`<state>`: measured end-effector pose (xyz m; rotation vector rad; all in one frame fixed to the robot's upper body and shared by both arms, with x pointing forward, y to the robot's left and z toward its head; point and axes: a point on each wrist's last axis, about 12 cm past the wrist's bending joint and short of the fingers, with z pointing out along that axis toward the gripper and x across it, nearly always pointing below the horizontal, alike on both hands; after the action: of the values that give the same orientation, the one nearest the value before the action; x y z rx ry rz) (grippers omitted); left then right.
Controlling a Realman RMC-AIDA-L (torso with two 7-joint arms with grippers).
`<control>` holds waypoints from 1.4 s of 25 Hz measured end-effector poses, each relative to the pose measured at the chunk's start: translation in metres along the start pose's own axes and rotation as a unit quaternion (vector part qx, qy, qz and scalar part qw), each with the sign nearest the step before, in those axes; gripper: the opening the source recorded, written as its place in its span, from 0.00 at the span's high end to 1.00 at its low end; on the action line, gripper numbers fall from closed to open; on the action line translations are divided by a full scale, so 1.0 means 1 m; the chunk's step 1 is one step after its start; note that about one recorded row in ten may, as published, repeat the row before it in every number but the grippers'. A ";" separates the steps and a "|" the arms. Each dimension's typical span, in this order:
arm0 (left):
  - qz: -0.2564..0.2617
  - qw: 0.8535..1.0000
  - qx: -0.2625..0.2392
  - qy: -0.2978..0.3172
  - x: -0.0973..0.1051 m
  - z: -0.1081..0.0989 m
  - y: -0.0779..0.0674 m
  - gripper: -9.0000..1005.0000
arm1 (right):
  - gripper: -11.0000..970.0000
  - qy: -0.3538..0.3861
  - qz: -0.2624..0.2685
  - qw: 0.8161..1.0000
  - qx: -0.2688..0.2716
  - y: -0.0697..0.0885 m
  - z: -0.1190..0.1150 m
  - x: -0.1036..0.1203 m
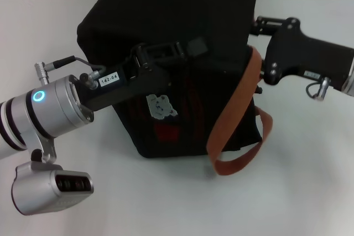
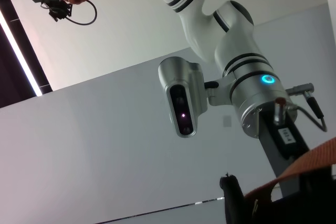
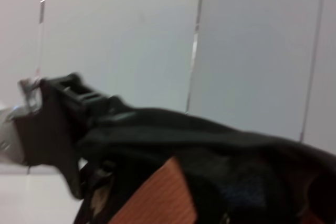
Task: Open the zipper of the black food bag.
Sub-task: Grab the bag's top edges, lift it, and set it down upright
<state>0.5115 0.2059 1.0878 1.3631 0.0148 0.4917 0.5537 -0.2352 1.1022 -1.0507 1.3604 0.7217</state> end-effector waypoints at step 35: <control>-0.001 1.000 0.002 -0.006 -0.002 0.001 -0.001 0.89 | 0.80 0.012 -0.039 0.999 -0.010 0.006 0.009 0.000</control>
<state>0.5106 0.2042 1.0870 1.3693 0.0076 0.4817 0.5519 -0.2242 1.1003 -1.1250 1.3274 0.6688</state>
